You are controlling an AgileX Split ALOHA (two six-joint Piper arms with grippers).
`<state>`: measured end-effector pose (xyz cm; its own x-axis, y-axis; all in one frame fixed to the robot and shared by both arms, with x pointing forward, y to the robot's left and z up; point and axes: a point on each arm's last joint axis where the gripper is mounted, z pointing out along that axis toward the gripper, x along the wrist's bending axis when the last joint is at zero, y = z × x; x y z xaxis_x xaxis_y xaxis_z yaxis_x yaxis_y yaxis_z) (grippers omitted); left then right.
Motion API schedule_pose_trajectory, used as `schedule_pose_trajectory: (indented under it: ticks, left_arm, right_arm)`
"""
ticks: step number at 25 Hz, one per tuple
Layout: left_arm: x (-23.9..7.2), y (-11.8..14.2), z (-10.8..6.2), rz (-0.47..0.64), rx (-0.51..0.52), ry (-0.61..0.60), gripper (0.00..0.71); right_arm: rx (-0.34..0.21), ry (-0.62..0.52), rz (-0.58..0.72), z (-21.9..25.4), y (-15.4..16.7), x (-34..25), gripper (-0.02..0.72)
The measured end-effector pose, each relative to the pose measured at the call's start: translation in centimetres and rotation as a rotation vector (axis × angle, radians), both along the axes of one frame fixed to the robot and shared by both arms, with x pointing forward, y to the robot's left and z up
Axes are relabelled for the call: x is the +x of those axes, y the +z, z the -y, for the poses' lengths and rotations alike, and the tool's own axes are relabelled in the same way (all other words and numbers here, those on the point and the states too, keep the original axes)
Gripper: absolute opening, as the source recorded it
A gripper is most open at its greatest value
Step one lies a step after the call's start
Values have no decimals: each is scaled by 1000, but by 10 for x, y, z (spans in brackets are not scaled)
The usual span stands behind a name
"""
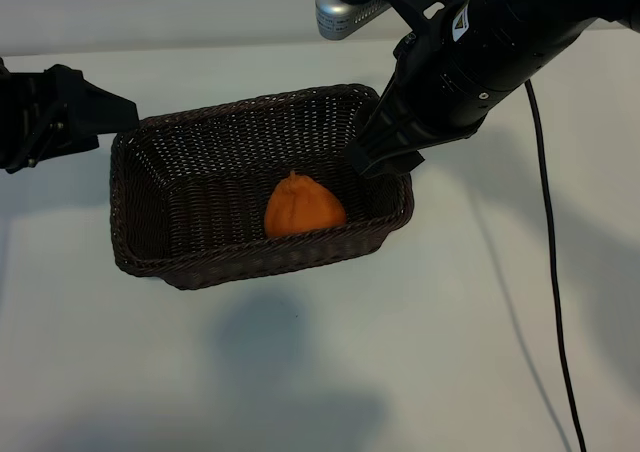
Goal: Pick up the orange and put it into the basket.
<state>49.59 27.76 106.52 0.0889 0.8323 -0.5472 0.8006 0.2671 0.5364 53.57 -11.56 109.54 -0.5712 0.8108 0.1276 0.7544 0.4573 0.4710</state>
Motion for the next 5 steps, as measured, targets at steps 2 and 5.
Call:
schedule_pose_trajectory:
  ticks: [2,5]
  left_arm:
    - [0,0,0,0,0,0,588]
    - [0,0,0,0,0,0,588]
  right_arm:
    - [-1,2,1,0,0,0,594]
    - [0,2,0,0,0,0,594]
